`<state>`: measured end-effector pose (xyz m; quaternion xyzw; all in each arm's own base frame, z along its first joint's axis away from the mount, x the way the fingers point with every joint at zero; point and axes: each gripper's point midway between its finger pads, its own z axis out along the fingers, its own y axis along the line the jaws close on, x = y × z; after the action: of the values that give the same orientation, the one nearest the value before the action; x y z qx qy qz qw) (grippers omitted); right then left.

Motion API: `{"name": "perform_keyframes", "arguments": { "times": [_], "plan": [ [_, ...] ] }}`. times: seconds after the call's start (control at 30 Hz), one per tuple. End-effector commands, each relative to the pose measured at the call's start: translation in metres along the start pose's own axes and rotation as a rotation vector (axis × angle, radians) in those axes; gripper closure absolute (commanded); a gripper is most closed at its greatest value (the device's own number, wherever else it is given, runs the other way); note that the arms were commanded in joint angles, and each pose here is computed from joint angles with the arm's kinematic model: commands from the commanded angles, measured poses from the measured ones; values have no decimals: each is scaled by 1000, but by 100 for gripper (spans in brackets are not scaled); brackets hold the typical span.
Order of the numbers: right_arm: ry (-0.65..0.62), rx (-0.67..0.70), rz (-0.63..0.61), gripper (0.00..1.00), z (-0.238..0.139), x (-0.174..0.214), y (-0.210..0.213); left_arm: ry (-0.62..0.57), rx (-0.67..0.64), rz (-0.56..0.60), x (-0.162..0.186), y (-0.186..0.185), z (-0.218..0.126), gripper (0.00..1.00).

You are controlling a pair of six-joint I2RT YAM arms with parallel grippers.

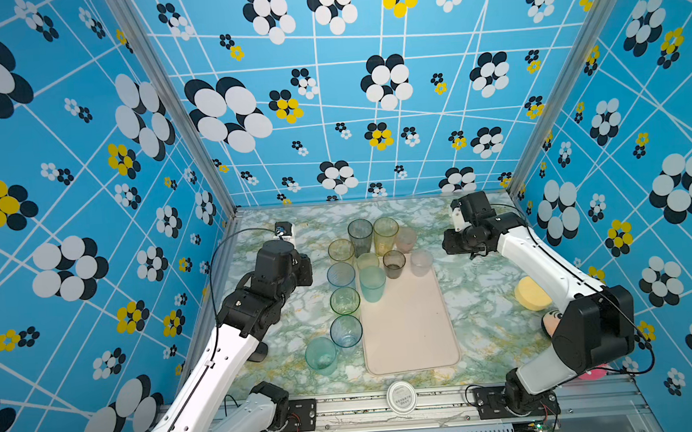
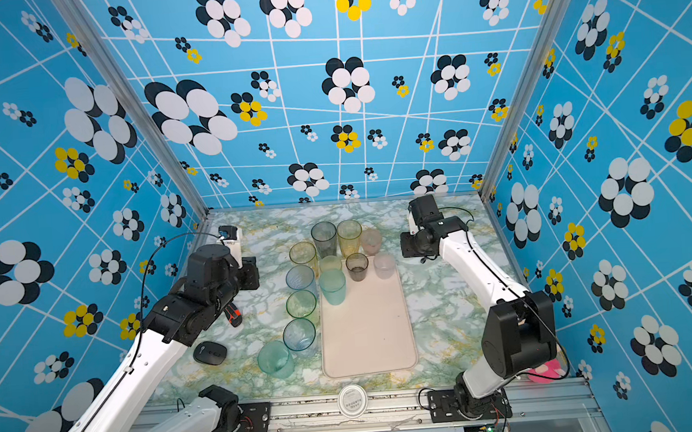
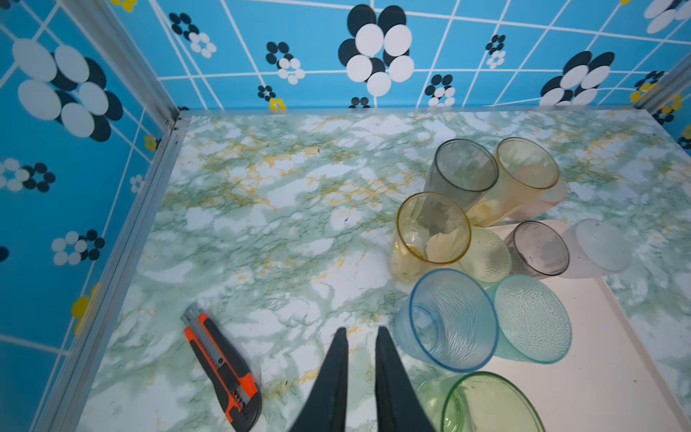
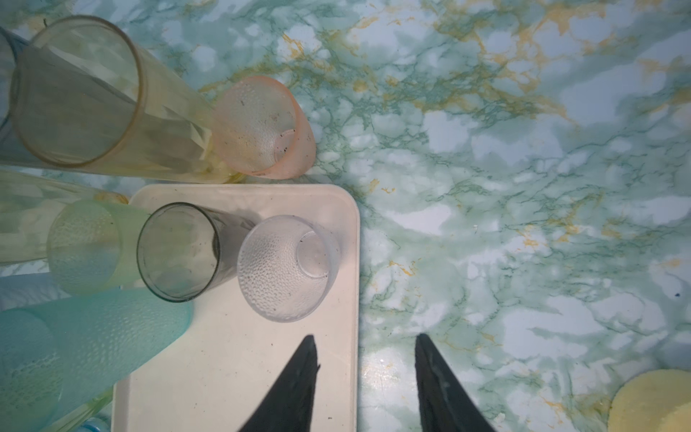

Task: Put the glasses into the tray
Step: 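Open and withdraw the left gripper while the right gripper moves toward the pink glass, then lower the right gripper onto the pink dotted glass beyond the tray's far end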

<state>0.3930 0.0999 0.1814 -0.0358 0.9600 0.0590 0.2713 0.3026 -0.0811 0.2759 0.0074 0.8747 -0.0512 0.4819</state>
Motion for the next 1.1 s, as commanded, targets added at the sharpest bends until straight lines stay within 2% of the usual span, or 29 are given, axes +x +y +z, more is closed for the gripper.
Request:
{"name": "perform_keyframes", "arguments": {
  "times": [0.0,0.23,0.53,0.9,0.93,1.07],
  "plan": [
    [-4,16,-8,55,-2,-15,-1,-11,1,-52,3,4,12,82],
    [-26,2,-9,55,2,-51,6,-6,-26,-100,16,22,27,79],
    [39,32,-40,59,32,-74,12,77,-59,-128,35,49,33,78],
    [141,35,-83,62,76,-77,31,109,-43,-173,47,58,45,78],
    [174,39,-89,63,91,-70,32,112,-39,-175,48,57,46,78],
    [200,42,-104,65,102,-66,39,117,-32,-180,49,56,49,78]
  ]
}}
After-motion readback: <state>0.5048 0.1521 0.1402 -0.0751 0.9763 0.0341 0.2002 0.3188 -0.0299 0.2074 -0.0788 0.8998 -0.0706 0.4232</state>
